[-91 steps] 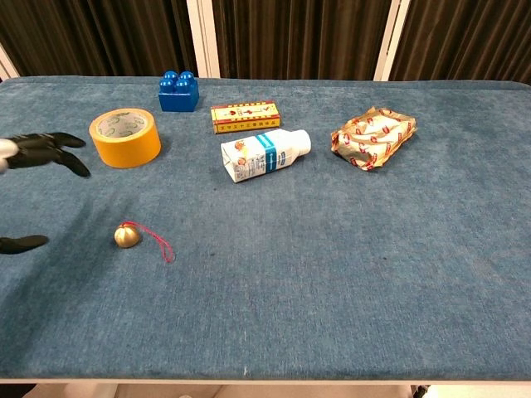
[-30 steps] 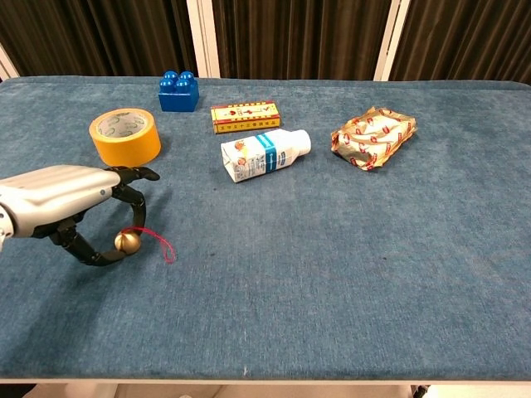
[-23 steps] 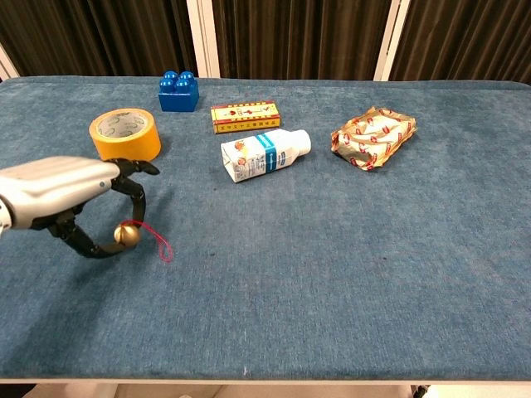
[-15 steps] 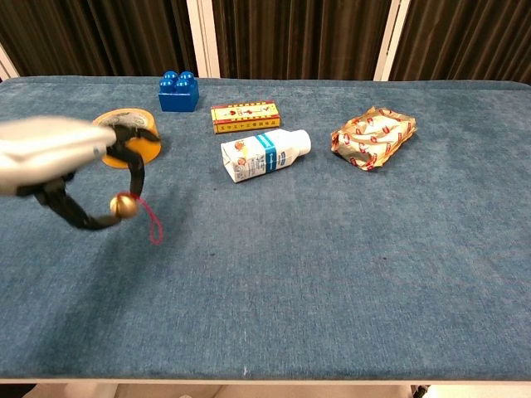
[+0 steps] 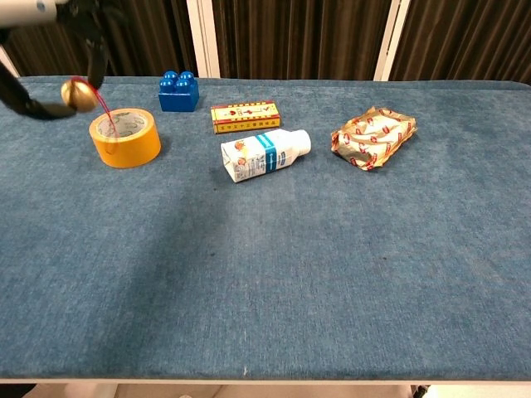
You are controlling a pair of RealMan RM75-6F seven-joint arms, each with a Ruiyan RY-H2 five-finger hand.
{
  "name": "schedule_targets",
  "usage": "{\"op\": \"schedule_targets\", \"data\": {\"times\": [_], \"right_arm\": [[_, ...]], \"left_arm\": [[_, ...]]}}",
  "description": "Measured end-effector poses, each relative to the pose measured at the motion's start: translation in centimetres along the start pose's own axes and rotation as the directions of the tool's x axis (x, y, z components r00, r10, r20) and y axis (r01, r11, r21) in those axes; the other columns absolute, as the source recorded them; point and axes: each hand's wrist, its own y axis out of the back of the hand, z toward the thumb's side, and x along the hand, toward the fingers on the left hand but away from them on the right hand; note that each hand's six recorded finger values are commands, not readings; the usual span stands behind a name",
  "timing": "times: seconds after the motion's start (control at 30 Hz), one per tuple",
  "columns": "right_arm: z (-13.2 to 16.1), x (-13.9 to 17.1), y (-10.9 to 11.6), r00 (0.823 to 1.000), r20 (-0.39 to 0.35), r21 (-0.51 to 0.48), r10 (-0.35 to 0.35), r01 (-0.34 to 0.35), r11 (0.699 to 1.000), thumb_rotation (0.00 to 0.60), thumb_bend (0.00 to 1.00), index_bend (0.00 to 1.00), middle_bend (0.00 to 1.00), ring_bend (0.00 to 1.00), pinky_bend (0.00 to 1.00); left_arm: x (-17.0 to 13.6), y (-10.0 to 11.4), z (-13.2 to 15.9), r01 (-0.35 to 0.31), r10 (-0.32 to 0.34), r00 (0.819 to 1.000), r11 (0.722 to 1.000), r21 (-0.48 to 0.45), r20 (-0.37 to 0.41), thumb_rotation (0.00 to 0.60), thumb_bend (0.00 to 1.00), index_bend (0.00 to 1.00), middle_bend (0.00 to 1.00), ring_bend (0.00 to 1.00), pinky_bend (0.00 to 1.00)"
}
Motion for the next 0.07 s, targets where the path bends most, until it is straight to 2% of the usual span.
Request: {"op": "schedule_targets", "data": {"times": [0.07], "right_arm": [[-0.01,-0.01,0.00,1.000,0.001,-0.002,0.001,-0.001,1.000,0.600,0.30,0.22,0.16,0.11,0.00]], "left_arm": [[-0.05,0.67,0.22,0.003,-0.003,1.000,1.000,0.028,0.000,0.600,0.39,0.52,0.05,0.00,0.12]]}}
